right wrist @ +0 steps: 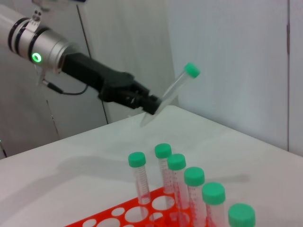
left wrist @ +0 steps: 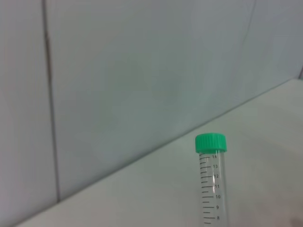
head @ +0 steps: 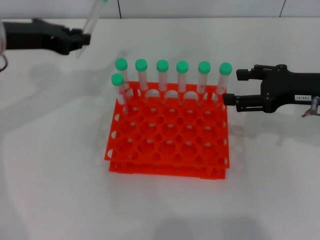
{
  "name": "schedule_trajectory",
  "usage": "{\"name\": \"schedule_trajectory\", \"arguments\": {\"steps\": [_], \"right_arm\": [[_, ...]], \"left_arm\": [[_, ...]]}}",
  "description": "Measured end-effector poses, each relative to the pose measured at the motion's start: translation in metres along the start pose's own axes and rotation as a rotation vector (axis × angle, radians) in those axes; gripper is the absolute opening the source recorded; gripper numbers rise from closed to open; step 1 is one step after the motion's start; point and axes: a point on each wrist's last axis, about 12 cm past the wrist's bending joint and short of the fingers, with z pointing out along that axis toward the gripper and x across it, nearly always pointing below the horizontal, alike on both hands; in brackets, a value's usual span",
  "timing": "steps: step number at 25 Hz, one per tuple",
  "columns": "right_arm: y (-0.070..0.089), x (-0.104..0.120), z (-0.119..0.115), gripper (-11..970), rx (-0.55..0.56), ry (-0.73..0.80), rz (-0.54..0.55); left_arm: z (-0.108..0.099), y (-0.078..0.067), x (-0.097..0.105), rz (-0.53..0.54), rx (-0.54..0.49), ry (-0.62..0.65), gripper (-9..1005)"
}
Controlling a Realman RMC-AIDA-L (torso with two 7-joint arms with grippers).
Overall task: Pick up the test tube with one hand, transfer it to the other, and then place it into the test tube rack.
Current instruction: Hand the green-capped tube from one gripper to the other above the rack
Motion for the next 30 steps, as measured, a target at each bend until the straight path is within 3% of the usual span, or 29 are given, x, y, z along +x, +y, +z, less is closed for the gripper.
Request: {"name": "schedule_trajectory", "arguments": {"steps": [7,14,20,30], "right_arm": [[-0.001,-0.002,0.000,811,0.001,-0.005,-0.015],[-0.002,-0.005,0.000,811,0.003,-0.008,-0.032],[-0.002,-0.005,0.000,812,0.003,-0.008,-0.034],[-0.001,-0.006,0.002,812,0.002,-0.010,-0.035]], "left_arm": [[0.018,-0.013,-0.022,0.072,0.043,-0.092,189],[0.034,-0.030,-0.031,0.142,0.119,-0.195,189],[0.040,-0.034,-0.023,0.153,0.151,-0.295,189],[0.050,-0.038,-0.003,0.164,0.168,-0.358,189]]}}
